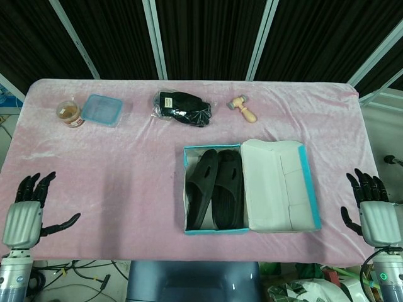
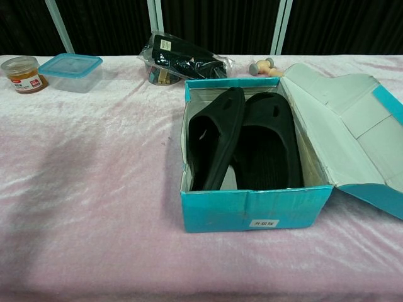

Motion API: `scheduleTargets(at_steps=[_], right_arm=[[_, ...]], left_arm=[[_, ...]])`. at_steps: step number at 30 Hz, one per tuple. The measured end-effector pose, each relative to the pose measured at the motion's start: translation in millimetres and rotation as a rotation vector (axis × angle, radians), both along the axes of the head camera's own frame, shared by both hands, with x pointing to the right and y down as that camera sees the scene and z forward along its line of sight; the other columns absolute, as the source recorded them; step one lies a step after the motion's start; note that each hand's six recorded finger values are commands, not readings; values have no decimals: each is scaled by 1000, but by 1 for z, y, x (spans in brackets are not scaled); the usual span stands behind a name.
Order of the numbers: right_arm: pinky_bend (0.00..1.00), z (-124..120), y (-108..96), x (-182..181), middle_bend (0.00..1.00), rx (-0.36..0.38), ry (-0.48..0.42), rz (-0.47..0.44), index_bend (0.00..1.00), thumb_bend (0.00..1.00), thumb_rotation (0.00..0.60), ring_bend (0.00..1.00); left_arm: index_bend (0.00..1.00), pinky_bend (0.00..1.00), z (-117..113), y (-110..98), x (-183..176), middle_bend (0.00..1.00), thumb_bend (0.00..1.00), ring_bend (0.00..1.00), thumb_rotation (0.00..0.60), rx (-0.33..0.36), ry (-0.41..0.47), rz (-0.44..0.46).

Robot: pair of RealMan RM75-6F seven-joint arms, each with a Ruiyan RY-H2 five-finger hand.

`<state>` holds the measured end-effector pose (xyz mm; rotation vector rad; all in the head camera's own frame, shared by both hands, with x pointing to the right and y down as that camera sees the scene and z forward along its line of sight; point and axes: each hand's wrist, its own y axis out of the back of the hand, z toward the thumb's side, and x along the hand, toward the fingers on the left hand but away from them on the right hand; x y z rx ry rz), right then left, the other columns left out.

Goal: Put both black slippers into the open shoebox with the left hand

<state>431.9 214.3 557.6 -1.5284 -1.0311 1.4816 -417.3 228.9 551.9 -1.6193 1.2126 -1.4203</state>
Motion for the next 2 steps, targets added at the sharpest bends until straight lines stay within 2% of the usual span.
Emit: scheduleTargets(at_steps=[2], right_arm=[[52, -1, 1, -2, 0, 4, 1, -6, 0, 363, 600, 0]], left_arm=[[59, 0, -4, 12, -14, 148, 59, 26, 263, -9, -12, -34]])
